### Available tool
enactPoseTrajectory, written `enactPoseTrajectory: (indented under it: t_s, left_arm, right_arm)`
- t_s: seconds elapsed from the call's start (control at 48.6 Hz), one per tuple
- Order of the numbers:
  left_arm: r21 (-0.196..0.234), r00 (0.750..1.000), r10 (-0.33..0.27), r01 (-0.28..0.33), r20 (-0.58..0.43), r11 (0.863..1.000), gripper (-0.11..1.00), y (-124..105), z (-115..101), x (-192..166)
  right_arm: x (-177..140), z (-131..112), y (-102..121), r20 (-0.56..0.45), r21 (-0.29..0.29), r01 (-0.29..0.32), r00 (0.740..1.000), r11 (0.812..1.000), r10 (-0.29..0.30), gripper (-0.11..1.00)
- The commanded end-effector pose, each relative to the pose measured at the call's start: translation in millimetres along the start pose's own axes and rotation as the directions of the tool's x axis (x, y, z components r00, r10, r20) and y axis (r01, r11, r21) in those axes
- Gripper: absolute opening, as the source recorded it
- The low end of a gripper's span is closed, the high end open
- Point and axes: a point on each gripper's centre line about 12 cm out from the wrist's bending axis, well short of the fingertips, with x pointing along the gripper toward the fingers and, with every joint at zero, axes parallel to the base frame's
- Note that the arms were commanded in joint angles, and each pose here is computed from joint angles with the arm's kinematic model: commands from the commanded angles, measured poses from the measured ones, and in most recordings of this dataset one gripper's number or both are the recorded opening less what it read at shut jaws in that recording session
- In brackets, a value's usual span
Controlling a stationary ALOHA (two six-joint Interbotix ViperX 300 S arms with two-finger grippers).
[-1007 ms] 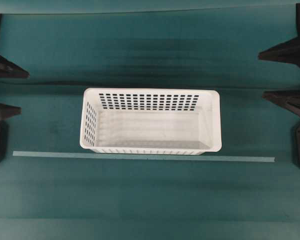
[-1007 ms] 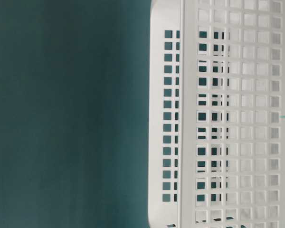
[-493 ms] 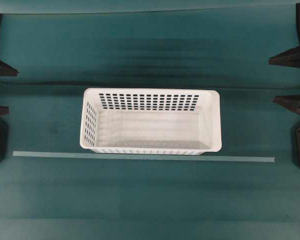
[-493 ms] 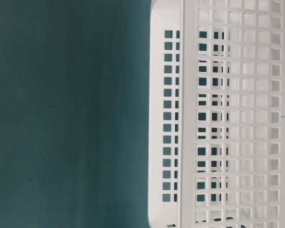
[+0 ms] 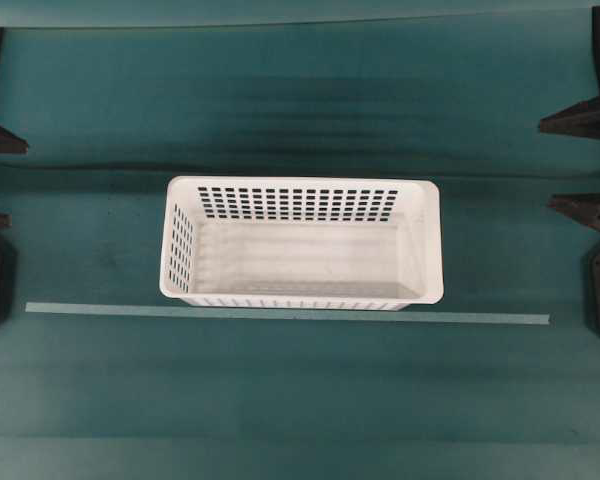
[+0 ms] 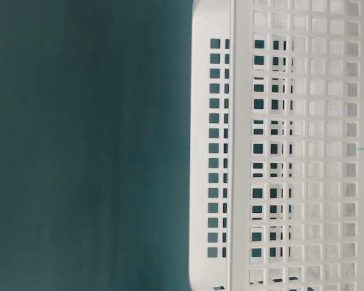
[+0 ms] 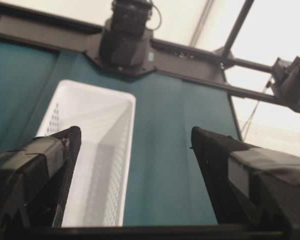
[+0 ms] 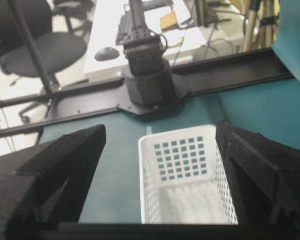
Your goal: Lift the white basket with both hands.
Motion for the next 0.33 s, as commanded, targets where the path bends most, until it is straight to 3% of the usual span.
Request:
enactPoseTrajectory:
  t_s: [0.0, 0.308]
  left_arm:
    - [0.005, 1.0, -0.004, 0.004, 0.005, 1.0, 0.92, -1.3, 3.6, 2.9]
    - [0.017, 1.0, -0.007, 0.006, 0.017, 1.0, 0.92, -1.5, 4.5, -0.7]
  right_arm:
    - [3.1, 1.2, 0.1, -0.001, -0.005, 0.001, 1.0, 1.0, -0.001, 0.95]
    - [3.3, -11.2, -2.9, -0.029, 0.0, 0.01, 1.0, 1.0, -0.01, 0.95]
